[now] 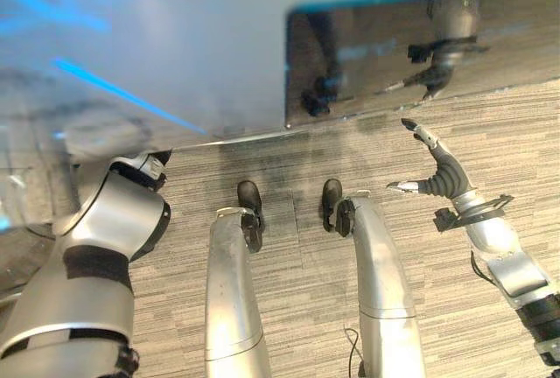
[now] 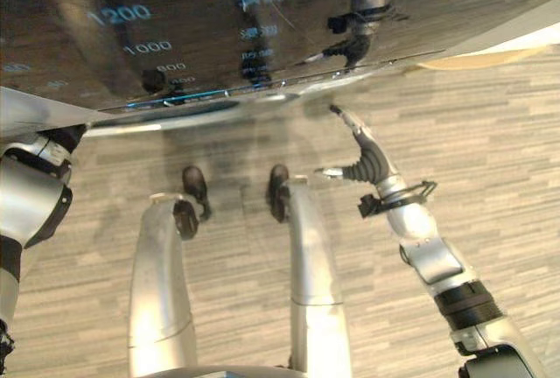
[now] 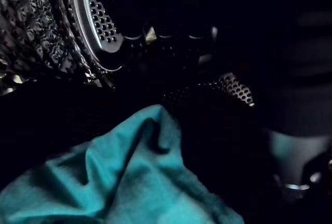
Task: Grab the laundry basket,head to the washer,open it,put in the laundry and shut it.
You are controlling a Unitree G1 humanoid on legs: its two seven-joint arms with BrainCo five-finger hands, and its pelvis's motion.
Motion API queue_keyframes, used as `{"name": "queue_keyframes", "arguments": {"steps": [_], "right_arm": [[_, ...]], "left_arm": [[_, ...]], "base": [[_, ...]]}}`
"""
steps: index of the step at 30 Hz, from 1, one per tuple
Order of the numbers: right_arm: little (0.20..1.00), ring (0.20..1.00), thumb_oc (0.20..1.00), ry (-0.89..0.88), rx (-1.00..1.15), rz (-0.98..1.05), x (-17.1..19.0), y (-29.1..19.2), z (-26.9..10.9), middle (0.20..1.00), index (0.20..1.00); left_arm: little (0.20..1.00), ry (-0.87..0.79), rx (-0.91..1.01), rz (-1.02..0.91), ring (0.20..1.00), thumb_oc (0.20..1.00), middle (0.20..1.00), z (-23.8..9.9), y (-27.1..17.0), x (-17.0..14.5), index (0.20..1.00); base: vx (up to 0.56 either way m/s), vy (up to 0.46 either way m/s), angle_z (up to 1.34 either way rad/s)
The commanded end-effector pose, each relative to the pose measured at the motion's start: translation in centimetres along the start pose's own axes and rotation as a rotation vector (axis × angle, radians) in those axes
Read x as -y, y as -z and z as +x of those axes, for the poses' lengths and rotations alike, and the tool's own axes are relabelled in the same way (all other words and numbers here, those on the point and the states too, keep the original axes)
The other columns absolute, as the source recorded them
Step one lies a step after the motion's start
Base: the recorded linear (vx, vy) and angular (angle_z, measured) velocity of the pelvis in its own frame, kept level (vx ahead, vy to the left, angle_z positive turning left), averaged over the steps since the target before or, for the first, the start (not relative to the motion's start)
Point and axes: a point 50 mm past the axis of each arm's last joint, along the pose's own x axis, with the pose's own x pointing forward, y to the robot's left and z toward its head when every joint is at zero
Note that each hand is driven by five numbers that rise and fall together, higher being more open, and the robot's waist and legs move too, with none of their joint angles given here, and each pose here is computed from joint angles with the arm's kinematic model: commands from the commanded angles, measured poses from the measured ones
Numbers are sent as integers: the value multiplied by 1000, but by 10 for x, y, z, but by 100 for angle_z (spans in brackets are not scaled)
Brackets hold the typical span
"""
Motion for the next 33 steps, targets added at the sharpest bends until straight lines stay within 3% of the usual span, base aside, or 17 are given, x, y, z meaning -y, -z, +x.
{"name": "queue_keyframes", "arguments": {"steps": [1,6,12,17,20,21,26,29,33], "right_arm": [[1000,1000,1000,8,39,88,-12,-9,-2,1000,1000],[1000,1000,1000,3,30,62,-17,-7,-2,1000,1000],[1000,1000,1000,39,18,37,-20,-4,-1,1000,1000],[1000,1000,1000,96,-37,51,-24,5,-7,1000,1000],[1000,1000,1000,88,-160,40,-34,28,-21,1000,1000],[1000,1000,1000,86,-160,40,-34,28,-21,1000,1000],[1000,1000,1000,10,-359,-7,-45,64,-51,1000,1000],[1000,1000,1000,-72,-520,2,-61,89,-80,1000,1000],[1000,1000,1000,-100,-631,23,-71,104,-100,1000,1000]], "left_arm": [[1000,-50,17,-98,1000,1000,1000,6,-13,-9,1000],[1000,-161,102,-209,1000,1000,1000,0,-24,-19,1000],[1000,-195,138,-399,1000,1000,1000,-23,-18,0,1000],[1000,-99,111,-675,1000,1000,1000,-84,-3,60,1000],[1000,116,-23,-815,1000,1000,1000,-156,18,123,1000],[1000,118,-25,-816,1000,1000,1000,-156,19,123,1000],[1000,302,-241,-854,1000,1000,1000,-225,59,162,1000],[1000,416,-463,-880,1000,1000,1000,-277,88,189,1000],[1000,489,-577,-837,1000,1000,1000,-310,102,202,1000]], "base": [[-1,-24,5],[-8,-21,6],[-22,5,6],[-27,41,8],[-49,40,13],[-39,25,14],[-2,21,13],[70,16,11],[80,20,5]]}}
